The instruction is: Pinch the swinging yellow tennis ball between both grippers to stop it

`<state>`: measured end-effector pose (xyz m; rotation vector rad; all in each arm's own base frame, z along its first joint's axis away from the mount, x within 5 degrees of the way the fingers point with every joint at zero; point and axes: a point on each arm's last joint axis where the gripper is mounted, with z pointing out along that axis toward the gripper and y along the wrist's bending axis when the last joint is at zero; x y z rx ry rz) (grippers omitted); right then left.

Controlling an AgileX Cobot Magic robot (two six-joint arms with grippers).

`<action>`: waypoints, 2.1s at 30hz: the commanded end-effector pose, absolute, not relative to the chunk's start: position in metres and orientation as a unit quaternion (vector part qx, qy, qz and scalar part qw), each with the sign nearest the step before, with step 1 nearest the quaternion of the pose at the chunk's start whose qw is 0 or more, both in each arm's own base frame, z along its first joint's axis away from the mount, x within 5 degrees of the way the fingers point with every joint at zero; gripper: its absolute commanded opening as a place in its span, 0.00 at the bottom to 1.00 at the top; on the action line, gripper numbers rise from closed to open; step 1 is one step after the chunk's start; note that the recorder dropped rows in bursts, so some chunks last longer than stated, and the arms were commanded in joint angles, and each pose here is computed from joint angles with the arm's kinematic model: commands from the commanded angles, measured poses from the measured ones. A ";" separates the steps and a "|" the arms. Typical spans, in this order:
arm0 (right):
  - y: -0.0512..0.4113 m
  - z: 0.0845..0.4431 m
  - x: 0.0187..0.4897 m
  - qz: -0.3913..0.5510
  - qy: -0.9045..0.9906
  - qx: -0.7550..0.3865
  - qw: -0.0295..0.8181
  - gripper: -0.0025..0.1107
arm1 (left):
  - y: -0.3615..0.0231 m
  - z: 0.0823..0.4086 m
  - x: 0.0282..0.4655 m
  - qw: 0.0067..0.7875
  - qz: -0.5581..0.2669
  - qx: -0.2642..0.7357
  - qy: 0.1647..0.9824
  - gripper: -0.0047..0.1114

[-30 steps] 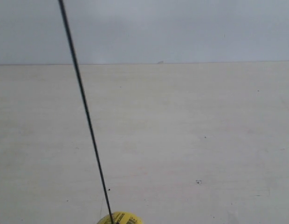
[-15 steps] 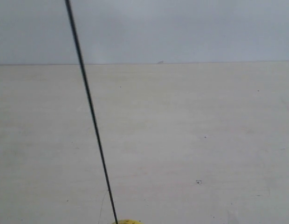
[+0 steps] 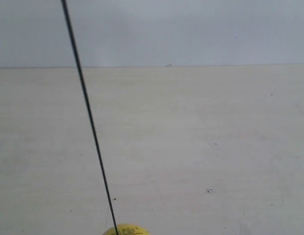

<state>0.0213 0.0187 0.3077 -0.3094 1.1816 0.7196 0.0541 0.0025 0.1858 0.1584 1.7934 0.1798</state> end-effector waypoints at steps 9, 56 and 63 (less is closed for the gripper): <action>0.017 0.309 0.020 0.327 0.539 -0.142 0.763 0.02 | 0.003 0.185 0.054 0.619 0.079 0.069 0.778 0.08; 0.007 0.224 0.054 0.116 0.629 0.005 0.769 0.02 | 0.003 0.185 0.054 0.619 0.079 0.069 0.778 0.08; 0.011 0.200 0.055 0.068 0.724 -0.064 0.683 0.02 | 0.003 0.185 0.054 0.619 0.079 0.069 0.778 0.08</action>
